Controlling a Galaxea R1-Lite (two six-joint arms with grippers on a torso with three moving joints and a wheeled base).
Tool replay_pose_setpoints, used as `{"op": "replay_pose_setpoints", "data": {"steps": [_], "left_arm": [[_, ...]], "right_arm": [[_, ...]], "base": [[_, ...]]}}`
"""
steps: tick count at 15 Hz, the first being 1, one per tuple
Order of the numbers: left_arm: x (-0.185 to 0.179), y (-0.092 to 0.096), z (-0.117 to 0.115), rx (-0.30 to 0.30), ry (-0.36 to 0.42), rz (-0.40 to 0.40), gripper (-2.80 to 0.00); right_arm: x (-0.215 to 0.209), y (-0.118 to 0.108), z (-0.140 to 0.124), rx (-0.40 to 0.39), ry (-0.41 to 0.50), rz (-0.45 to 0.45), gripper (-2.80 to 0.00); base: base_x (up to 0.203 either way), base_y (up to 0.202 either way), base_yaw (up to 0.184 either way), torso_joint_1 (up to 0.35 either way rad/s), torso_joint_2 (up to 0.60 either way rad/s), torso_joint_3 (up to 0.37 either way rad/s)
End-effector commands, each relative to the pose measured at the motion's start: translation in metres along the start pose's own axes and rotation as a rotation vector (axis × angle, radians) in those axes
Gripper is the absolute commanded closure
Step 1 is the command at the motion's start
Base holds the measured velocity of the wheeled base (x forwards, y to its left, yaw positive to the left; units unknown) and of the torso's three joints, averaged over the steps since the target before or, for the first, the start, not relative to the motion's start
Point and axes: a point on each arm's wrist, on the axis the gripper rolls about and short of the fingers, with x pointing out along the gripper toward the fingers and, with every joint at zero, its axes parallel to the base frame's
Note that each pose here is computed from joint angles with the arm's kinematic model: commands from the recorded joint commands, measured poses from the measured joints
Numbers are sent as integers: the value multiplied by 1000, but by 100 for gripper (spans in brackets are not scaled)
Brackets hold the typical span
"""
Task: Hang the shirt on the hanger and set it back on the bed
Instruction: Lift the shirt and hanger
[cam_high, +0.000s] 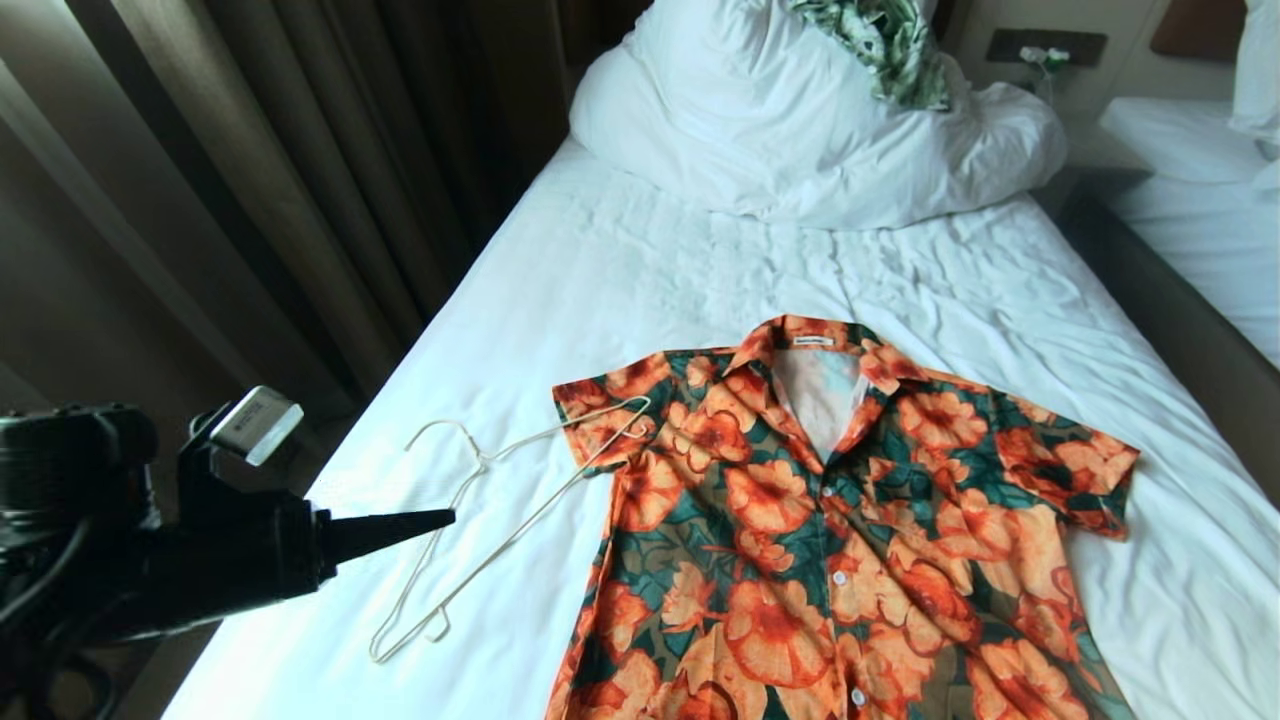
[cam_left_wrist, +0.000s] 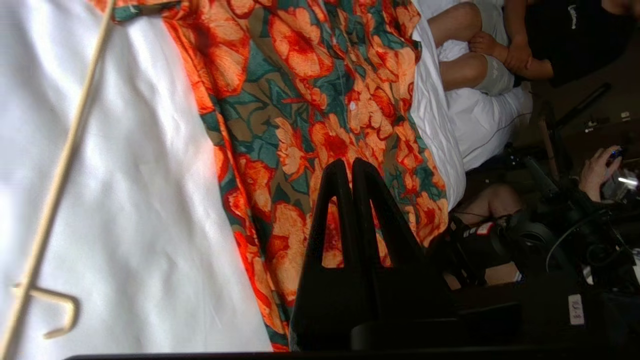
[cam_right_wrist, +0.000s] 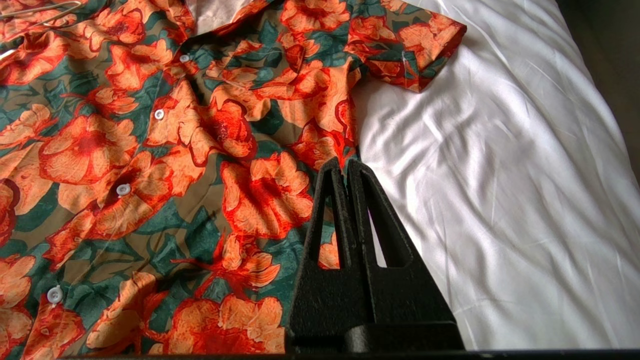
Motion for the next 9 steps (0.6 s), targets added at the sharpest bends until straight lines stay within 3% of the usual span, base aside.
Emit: {"op": "replay_pose_setpoints", "data": {"steps": [1,5,9], "left_arm": [[14,34,0,-84,38,29,0],[7,73,5,-60,12,103,0],[3,85,6,-89,3,137,0]], "right_arm": [[0,0,0,0,2,0,0],[0,0,0,0,2,1,0],[0,0,0,0,2,0,0]], "base": [[0,0,0,0,0,0],[0,0,0,0,0,0],[0,0,0,0,0,0]]}}
